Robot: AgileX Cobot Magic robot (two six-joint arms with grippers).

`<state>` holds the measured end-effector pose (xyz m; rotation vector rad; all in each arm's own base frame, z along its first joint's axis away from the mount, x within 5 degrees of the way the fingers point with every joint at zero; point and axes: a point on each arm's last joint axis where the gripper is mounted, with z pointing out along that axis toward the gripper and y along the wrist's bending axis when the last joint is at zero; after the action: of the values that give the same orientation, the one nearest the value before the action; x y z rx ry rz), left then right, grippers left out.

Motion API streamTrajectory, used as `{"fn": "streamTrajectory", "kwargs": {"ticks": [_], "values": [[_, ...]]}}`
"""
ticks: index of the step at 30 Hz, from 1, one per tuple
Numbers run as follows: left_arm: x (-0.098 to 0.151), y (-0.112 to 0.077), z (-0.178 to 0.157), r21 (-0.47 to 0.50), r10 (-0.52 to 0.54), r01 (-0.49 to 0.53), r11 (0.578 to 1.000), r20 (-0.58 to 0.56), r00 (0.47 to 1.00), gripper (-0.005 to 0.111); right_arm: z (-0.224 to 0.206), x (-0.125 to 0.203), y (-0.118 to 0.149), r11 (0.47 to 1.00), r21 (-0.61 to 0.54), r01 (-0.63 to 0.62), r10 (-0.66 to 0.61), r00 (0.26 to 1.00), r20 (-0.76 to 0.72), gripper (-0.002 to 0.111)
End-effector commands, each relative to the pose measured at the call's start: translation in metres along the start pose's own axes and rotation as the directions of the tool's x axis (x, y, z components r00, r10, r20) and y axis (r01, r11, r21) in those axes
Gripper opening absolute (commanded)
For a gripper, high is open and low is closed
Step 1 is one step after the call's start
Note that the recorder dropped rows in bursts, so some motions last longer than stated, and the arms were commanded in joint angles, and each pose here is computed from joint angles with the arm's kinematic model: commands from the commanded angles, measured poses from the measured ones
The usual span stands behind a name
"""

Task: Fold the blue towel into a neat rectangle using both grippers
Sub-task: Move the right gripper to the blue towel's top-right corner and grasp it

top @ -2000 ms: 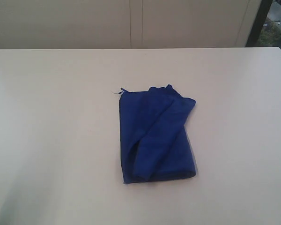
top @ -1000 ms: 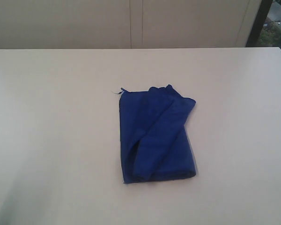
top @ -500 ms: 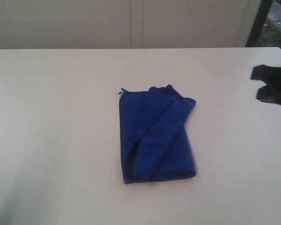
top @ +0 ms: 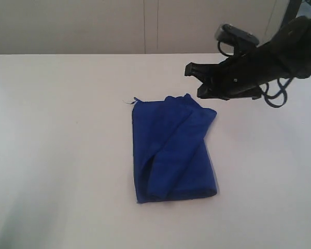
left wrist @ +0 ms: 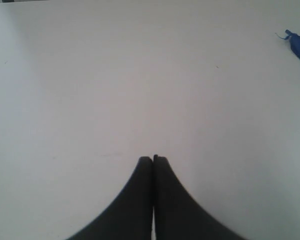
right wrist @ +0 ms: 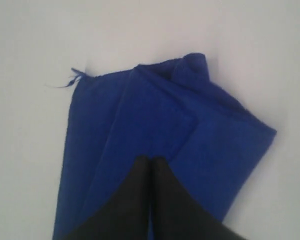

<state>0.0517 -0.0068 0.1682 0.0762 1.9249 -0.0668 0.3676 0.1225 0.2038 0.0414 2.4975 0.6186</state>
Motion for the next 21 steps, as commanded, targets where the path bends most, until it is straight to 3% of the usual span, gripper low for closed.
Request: {"fn": "streamTrajectory", "kwargs": {"ticks": [1, 6, 21], "values": [[0.002, 0.0, 0.0, -0.001, 0.009, -0.009, 1.0, -0.003, 1.0, 0.0, 0.035, -0.009, -0.01, 0.999, 0.037, -0.018, 0.017, 0.999, 0.037, 0.012], [0.002, 0.0, 0.0, -0.001, 0.009, -0.009, 1.0, -0.003, 1.0, 0.0, 0.061, -0.01, -0.01, 0.999, 0.033, -0.039, 0.038, 0.999, 0.02, 0.028], [0.002, 0.0, 0.0, -0.001, 0.009, -0.009, 1.0, -0.003, 1.0, 0.0, 0.086, -0.004, -0.018, 0.997, 0.051, -0.055, 0.056, 0.998, -0.021, 0.029]]}}
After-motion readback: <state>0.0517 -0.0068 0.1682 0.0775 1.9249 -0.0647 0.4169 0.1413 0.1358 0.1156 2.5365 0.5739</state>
